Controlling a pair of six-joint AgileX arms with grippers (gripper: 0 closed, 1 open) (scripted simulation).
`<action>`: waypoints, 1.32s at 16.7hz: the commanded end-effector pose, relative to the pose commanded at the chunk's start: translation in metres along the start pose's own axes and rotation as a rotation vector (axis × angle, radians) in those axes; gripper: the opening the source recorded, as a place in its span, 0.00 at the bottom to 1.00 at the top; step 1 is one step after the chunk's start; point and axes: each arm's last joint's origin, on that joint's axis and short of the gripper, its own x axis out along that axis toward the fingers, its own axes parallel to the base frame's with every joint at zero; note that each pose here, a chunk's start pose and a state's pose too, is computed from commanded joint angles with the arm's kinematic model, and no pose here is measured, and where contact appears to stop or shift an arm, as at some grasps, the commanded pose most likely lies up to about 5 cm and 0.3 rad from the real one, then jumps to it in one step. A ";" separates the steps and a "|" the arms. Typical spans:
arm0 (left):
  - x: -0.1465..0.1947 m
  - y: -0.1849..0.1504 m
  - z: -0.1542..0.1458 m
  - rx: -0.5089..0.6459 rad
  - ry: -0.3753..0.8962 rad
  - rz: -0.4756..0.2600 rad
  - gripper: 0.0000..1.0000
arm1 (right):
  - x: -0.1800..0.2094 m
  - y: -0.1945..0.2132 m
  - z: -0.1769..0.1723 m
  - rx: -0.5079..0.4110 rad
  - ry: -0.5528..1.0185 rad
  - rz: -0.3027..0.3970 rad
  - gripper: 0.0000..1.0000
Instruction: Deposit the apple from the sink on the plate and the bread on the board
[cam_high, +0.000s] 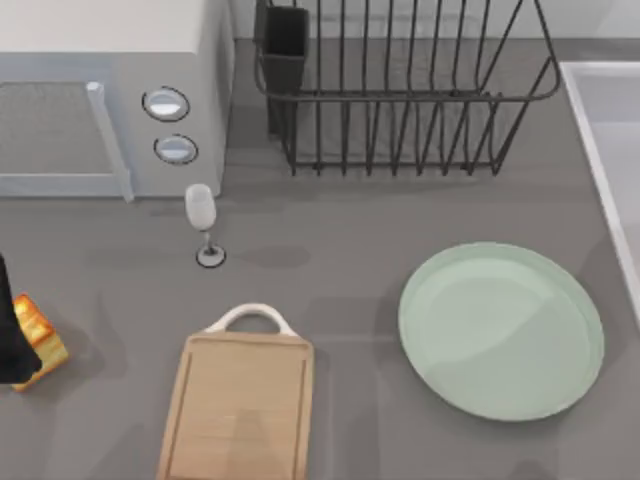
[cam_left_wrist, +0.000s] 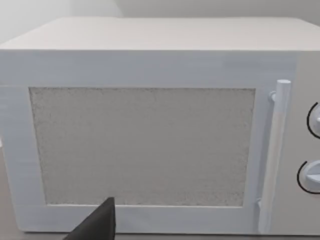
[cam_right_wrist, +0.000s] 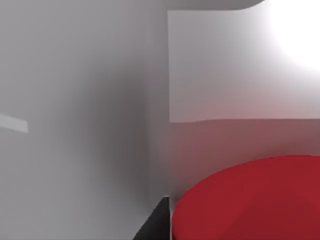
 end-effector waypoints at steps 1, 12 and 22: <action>0.000 0.000 0.000 0.000 0.000 0.000 1.00 | 0.000 0.000 0.000 0.000 0.000 0.000 0.00; 0.000 0.000 0.000 0.000 0.000 0.000 1.00 | -0.097 -0.020 0.001 0.084 -0.028 -0.021 0.00; 0.000 0.000 0.000 0.000 0.000 0.000 1.00 | -0.126 -0.002 0.006 0.010 -0.050 0.000 0.00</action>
